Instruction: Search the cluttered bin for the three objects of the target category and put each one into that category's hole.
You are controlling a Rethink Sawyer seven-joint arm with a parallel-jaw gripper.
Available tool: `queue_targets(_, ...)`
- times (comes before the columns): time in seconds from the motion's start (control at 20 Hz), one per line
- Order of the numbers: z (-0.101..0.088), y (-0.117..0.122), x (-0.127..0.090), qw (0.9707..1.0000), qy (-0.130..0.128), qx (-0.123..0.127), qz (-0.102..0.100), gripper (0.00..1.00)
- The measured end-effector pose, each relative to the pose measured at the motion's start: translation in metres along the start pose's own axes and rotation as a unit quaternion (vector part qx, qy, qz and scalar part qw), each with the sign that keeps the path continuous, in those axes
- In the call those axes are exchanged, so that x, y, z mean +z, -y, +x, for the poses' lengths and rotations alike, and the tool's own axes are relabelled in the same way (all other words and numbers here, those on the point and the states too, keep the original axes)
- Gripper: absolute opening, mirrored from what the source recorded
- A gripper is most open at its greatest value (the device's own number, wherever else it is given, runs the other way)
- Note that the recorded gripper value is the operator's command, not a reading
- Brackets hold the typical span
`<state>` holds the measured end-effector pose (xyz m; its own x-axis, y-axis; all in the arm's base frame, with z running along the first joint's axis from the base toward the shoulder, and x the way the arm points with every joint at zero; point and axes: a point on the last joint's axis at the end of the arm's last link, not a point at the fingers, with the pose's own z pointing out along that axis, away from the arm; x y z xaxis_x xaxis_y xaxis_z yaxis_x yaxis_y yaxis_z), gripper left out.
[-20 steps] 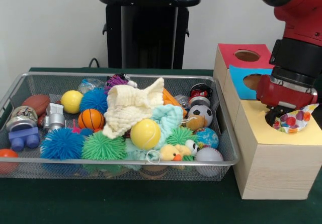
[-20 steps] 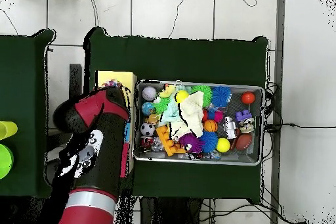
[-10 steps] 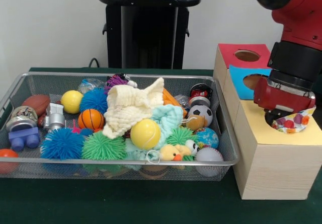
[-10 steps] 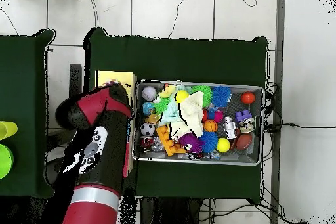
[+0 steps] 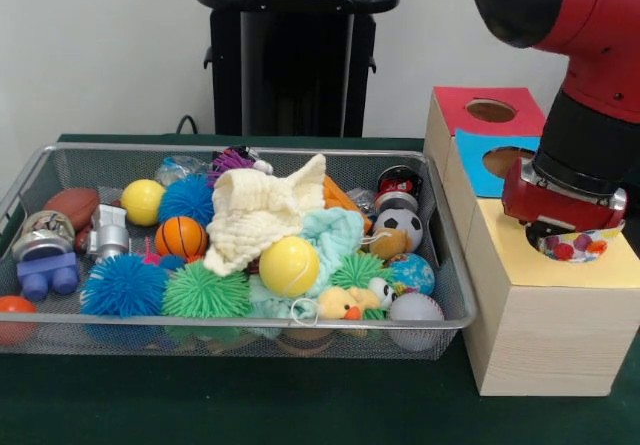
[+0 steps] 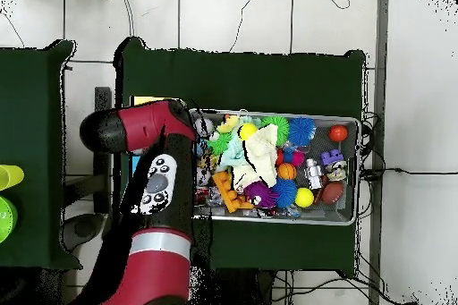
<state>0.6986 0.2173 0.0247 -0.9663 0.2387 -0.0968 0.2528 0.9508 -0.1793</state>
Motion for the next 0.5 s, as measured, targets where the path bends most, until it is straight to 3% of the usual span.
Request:
queue_targets(0.2, -0.008, 0.001, 0.002, 0.9981, -0.058, 0.022, -0.006, 0.0)
queue_targets(0.5, -0.015, -0.002, 0.006, 0.9925, -0.117, 0.035, -0.013, 0.0)
